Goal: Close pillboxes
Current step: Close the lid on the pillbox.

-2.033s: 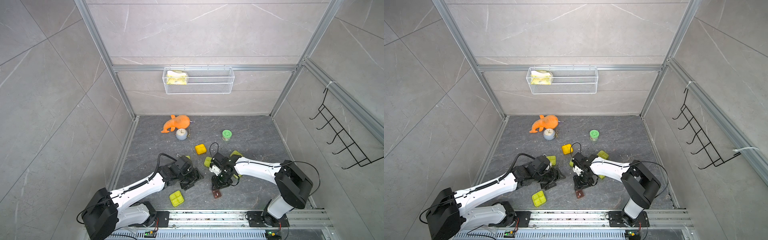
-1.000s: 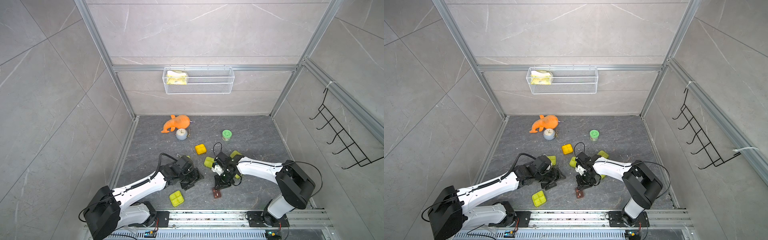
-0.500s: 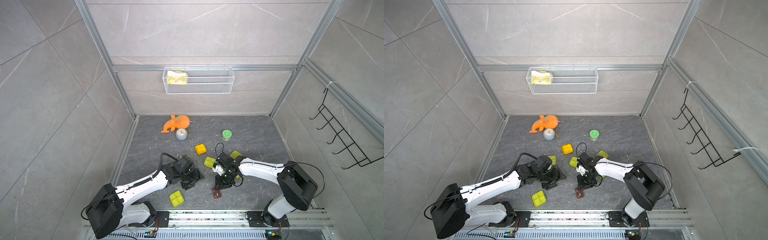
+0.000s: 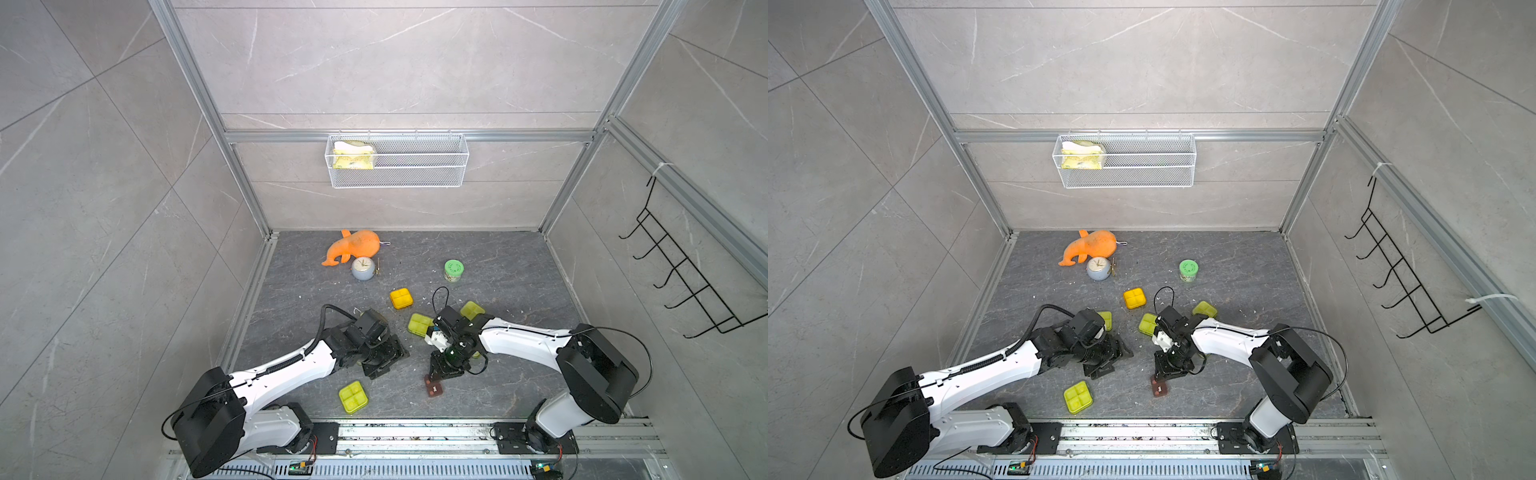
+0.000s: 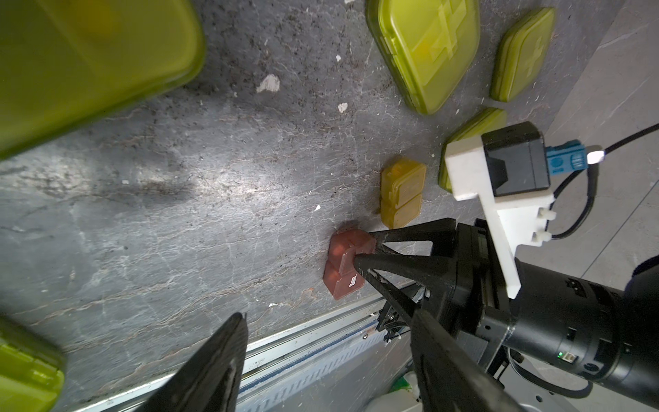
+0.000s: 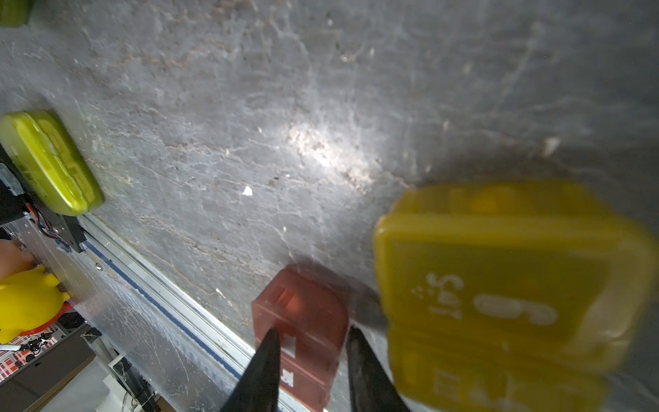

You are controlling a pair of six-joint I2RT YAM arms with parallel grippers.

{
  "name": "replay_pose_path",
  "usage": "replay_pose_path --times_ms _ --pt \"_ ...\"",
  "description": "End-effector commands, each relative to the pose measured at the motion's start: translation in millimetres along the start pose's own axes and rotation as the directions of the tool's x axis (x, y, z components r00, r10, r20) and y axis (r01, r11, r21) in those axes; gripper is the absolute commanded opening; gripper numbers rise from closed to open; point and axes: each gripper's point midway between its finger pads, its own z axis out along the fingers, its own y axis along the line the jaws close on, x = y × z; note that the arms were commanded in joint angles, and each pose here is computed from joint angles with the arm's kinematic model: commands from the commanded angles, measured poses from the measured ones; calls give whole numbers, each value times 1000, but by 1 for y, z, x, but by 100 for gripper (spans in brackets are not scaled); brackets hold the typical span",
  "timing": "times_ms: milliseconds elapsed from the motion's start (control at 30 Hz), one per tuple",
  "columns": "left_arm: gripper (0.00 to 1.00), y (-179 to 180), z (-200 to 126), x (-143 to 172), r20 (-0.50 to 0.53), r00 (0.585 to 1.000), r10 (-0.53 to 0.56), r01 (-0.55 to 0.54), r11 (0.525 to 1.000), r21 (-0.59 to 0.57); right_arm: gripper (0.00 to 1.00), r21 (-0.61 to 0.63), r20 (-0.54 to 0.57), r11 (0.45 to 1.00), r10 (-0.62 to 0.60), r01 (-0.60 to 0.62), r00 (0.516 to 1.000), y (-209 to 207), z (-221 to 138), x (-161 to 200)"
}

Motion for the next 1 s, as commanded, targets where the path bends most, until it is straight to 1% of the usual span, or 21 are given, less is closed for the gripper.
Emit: replay_pose_path --times_ms 0,200,500,800,967 --pt "74 -10 -10 3 -2 1000 27 -27 999 29 37 66 -2 997 27 -27 1000 -12 -3 3" --pt "74 -7 -14 2 17 1000 21 -21 999 35 44 80 21 997 5 -7 1000 -7 -16 -2" --pt "74 1 -21 2 45 999 11 -12 999 35 49 89 45 996 -12 8 999 1 -32 -12" --pt "74 9 -27 1 64 998 8 -9 1000 27 53 87 56 996 -4 -1 998 5 -35 -16" --pt "74 16 -38 -4 114 993 21 -21 1000 3 56 87 60 996 6 -11 998 5 -36 -16"
